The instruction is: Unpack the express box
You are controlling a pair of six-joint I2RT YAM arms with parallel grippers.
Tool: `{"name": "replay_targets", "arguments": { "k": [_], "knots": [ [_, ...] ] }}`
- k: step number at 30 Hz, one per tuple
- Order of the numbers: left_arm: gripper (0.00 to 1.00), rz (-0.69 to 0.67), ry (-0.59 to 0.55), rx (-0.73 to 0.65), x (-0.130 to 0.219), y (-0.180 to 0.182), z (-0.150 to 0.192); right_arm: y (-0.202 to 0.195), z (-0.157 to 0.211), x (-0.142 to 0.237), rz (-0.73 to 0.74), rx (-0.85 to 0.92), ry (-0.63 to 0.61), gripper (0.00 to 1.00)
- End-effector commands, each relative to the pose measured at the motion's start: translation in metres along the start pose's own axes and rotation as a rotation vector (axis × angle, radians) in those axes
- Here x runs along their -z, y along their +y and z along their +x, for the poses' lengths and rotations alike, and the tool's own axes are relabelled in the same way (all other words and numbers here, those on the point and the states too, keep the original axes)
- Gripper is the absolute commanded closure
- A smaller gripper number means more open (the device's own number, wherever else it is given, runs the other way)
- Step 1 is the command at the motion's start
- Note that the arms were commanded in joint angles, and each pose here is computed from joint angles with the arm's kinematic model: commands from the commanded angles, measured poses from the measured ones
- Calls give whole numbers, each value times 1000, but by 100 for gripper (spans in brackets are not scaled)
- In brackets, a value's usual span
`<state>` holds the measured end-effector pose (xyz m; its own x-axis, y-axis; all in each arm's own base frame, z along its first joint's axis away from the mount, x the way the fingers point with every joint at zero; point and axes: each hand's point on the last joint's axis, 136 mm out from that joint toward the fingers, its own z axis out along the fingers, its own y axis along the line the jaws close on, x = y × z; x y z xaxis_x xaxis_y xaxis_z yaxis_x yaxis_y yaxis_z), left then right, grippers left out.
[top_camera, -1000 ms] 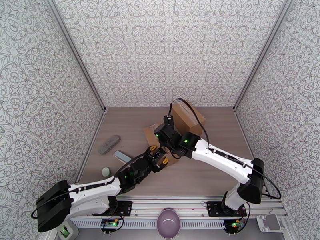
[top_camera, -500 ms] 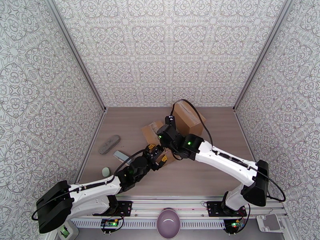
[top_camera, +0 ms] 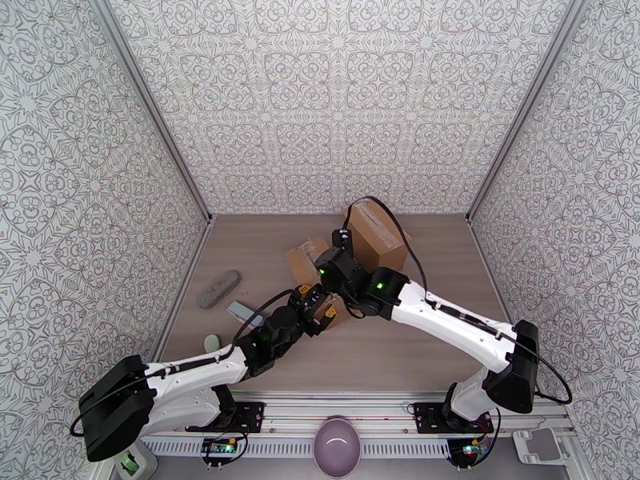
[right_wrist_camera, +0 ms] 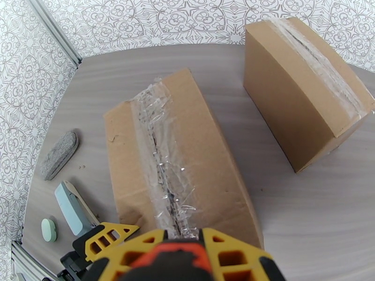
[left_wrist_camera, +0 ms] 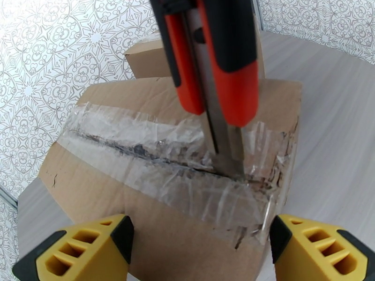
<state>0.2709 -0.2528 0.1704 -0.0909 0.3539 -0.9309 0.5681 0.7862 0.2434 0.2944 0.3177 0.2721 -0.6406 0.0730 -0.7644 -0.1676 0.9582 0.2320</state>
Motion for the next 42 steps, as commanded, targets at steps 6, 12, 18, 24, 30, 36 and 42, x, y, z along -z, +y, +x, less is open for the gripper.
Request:
{"name": "replay_targets", "arguments": {
  "k": [6, 12, 18, 24, 30, 36, 42],
  "knots": [
    [19, -213, 41, 64, -6, 51, 3, -11, 34, 25, -27, 67, 141, 100],
    [21, -232, 64, 59, -11, 55, 1, -11, 35, 27, -37, 64, 149, 100],
    [21, -235, 49, 63, -14, 55, -9, -11, 37, 25, -29, 55, 156, 100],
    [21, -247, 58, 60, -13, 57, -9, -19, 38, 27, -2, 50, 151, 100],
    [21, -256, 86, 58, -15, 59, -4, -21, 26, 36, -16, 28, 102, 100],
    [21, -256, 100, 53, -19, 58, -4, -21, 23, 41, -28, 12, 91, 100],
    [21, -271, 108, 58, -20, 60, -5, -25, 30, 39, -14, 11, 117, 100]
  ]
}}
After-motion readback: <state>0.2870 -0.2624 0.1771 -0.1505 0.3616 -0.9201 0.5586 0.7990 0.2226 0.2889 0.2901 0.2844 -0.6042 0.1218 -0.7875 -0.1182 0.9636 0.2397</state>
